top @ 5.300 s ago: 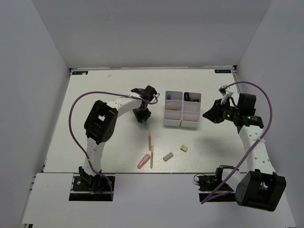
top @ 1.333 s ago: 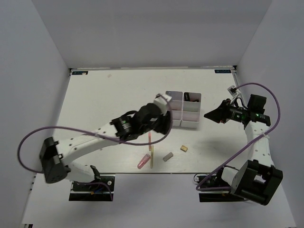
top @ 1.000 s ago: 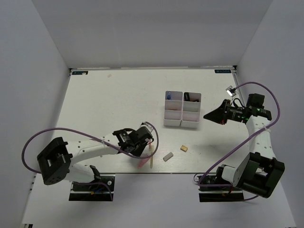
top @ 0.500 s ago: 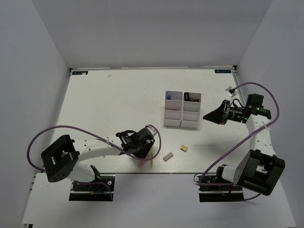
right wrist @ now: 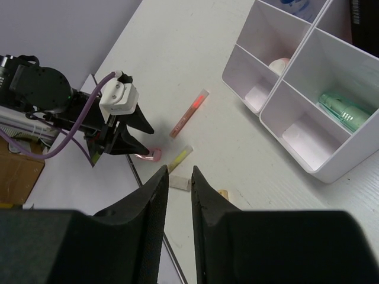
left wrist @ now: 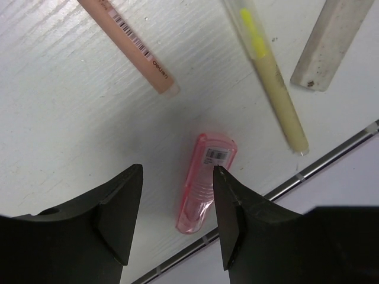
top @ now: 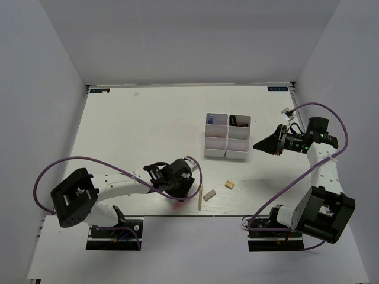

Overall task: Sort the stationery into containers
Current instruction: Grab a piece of stationery with the left arm

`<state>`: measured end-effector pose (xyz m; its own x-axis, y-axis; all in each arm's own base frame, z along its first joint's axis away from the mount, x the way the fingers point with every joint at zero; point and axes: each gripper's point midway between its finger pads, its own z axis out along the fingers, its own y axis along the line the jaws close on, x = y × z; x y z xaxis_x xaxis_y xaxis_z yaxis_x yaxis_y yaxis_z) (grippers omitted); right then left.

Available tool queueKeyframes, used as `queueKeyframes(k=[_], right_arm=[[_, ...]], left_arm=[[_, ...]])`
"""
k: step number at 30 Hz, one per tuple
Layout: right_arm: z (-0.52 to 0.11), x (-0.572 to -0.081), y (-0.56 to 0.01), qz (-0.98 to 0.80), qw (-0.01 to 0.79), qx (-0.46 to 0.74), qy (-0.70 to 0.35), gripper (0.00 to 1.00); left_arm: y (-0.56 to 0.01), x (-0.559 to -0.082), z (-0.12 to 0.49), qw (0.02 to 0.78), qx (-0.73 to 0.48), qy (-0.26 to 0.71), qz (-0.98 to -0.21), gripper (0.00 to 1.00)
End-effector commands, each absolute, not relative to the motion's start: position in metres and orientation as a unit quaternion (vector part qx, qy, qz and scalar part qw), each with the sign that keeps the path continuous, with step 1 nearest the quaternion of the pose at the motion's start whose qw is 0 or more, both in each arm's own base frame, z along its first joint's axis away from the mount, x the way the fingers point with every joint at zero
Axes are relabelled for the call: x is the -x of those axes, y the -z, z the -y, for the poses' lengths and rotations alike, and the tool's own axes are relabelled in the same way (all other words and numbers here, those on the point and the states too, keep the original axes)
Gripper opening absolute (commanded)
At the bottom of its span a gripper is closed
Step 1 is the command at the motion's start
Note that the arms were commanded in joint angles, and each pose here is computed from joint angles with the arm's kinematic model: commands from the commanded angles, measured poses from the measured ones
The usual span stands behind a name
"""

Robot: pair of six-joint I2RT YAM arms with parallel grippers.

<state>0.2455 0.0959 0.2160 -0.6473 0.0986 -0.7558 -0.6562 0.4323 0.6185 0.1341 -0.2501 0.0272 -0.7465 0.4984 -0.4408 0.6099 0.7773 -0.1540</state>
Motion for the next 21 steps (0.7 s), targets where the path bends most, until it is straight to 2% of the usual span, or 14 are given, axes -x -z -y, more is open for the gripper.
queueKeyframes(k=[1, 10, 21], right_arm=[[-0.095, -0.248, -0.226, -0.748, 0.392, 0.198, -0.498, 0.26], [-0.095, -0.248, -0.228, -0.746, 0.393, 0.197, -0.5, 0.27], [-0.095, -0.248, -0.229, -0.744, 0.393, 0.196, -0.504, 0.27]], left_arm=[[-0.044, -0.134, 0.261, 0.209, -0.295, 0.185, -0.914, 0.62], [-0.04, -0.118, 0.265, 0.173, -0.332, 0.199, -0.906, 0.62], [-0.027, -0.127, 0.271, 0.187, -0.37, 0.132, -0.9, 0.62]])
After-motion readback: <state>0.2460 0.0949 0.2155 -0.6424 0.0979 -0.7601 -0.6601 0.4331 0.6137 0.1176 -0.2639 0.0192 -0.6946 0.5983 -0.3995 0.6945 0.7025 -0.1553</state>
